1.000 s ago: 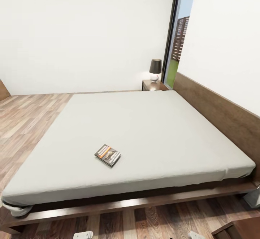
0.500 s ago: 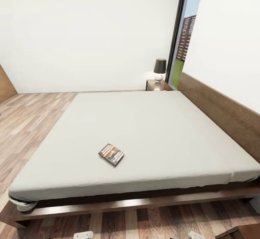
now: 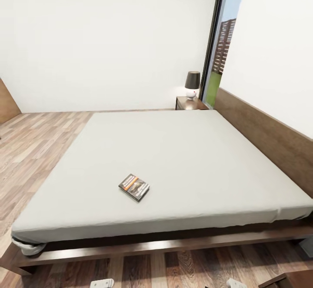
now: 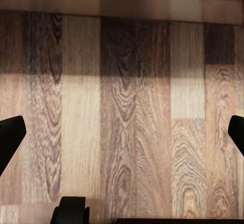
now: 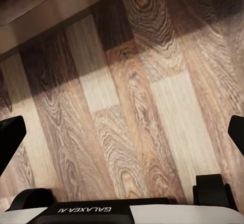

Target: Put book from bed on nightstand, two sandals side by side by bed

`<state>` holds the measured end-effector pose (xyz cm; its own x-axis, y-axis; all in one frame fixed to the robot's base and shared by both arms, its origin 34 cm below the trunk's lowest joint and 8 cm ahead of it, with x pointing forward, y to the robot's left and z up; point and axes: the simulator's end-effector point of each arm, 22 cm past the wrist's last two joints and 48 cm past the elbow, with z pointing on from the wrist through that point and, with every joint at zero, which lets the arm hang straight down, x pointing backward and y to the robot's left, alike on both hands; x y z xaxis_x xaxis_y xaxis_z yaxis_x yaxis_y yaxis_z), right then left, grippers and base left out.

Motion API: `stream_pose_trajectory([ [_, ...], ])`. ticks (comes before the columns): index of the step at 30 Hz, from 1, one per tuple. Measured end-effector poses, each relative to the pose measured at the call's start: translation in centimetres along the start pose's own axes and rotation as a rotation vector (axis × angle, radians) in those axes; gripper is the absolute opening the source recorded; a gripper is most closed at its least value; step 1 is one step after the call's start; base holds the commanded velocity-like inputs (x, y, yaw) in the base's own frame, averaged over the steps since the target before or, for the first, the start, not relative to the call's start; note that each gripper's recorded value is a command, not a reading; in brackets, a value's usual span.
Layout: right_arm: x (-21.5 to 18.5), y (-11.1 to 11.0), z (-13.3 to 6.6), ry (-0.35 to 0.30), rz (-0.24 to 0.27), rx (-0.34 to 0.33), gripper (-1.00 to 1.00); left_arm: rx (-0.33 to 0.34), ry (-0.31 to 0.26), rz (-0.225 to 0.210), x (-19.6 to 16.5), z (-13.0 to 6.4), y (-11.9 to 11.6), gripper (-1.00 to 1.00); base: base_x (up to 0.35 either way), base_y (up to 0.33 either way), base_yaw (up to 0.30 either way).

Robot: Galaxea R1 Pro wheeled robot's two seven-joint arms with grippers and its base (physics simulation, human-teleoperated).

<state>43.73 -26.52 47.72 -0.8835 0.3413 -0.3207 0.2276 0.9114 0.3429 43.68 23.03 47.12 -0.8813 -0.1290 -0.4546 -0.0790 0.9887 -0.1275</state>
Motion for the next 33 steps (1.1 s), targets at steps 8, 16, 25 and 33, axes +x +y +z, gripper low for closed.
stream_pose_trajectory([
  [8, -0.4, 0.4, -1.2, 0.002, 0.001, 0.001, 1.0, 0.006, 0.002, -0.004, -0.5, -1.1, -0.8, 1.0, 0.0, 0.0, 0.0],
  [16, -0.9, 0.6, -2.4, 0.005, 0.002, 0.0, 1.0, 0.007, 0.001, -0.006, -1.1, -2.2, -1.0, 1.0, 0.0, 0.0, 0.0],
  [25, -1.3, 0.8, -3.6, 0.002, 0.006, 0.008, 1.0, 0.006, 0.001, -0.009, -1.7, -3.5, -1.2, 1.0, 0.0, 0.0, 0.0],
  [33, -1.5, 1.6, -4.6, 0.004, 0.005, 0.004, 1.0, 0.006, 0.001, -0.009, -2.2, -4.5, -1.3, 1.0, 0.0, 0.0, 0.0],
])
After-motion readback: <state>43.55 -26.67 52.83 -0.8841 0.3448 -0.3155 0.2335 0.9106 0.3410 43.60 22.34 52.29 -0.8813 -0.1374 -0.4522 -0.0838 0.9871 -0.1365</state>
